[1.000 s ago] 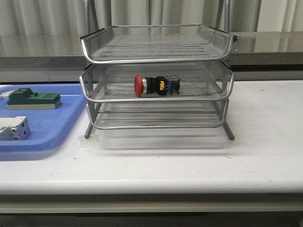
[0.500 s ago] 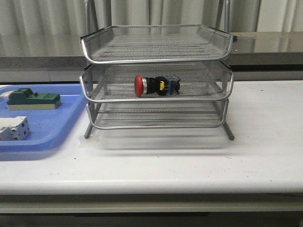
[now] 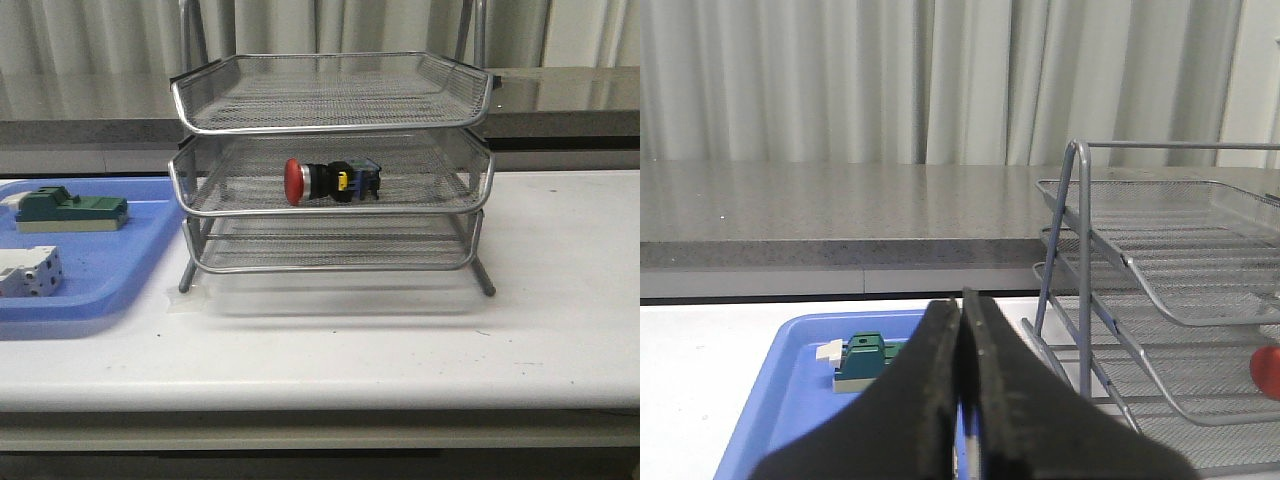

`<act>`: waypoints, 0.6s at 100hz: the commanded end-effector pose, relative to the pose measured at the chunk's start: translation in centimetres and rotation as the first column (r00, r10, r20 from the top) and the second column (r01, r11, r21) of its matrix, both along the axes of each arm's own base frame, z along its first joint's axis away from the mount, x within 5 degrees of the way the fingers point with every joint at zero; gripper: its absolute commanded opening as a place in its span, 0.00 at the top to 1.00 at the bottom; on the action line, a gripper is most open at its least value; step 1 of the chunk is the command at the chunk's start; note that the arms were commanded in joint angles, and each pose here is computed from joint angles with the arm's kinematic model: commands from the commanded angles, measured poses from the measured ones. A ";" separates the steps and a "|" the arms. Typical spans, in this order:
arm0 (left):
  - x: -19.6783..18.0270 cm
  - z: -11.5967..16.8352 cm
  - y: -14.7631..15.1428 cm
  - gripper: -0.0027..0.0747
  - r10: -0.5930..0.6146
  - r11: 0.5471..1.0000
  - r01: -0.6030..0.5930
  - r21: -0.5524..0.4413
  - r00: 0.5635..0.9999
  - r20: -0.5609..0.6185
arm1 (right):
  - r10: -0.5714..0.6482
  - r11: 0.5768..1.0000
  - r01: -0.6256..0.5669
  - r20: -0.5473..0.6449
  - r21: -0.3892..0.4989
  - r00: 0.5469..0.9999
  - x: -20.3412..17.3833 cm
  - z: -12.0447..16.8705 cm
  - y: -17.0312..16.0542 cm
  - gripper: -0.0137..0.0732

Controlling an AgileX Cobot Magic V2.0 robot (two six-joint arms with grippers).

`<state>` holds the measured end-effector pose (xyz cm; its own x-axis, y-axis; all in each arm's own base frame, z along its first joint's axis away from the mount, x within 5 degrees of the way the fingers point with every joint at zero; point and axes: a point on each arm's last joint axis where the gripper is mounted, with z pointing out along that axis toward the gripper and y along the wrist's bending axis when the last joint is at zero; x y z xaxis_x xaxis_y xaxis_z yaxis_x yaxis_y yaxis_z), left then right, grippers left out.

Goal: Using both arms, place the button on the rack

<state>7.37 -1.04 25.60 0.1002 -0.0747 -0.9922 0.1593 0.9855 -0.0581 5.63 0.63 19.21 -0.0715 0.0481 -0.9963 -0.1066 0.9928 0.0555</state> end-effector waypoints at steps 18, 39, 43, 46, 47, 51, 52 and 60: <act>0.0 1.4 0.3 0.99 0.035 0.999 -0.033 -0.027 0.997 0.069 | -0.002 1.000 0.001 0.114 0.008 0.993 -0.2 1.3 0.0 0.91; 0.0 1.4 0.3 0.99 0.035 0.999 -0.034 -0.025 0.997 0.070 | -0.002 1.000 0.001 0.114 0.008 0.993 -0.2 1.3 0.0 0.91; 0.0 1.4 0.3 0.99 0.036 0.999 -0.034 -0.023 0.997 0.070 | -0.002 1.000 0.001 0.114 0.008 0.993 -0.2 1.3 0.0 0.91; 0.0 1.4 0.3 0.99 0.036 0.999 -0.035 -0.021 0.997 0.070 | -0.002 1.000 0.001 0.114 0.008 0.993 -0.2 1.3 0.0 0.91; 0.0 1.4 0.3 0.99 0.036 0.999 -0.035 -0.021 0.997 0.070 | -0.002 1.000 0.001 0.114 0.008 0.993 -0.2 1.3 0.0 0.91; 0.0 1.4 0.3 0.99 0.036 0.999 -0.035 -0.021 0.997 0.070 | -0.002 1.000 0.001 0.114 0.008 0.993 -0.2 1.3 0.0 0.91; 0.0 1.4 0.3 0.99 0.036 0.999 -0.035 -0.021 0.997 0.070 | -0.002 1.000 0.001 0.114 0.008 0.993 -0.2 1.3 0.0 0.91; 0.0 1.4 0.3 0.99 0.036 0.999 -0.035 -0.021 0.997 0.070 | -0.002 1.000 0.001 0.114 0.008 0.993 -0.2 1.3 0.0 0.91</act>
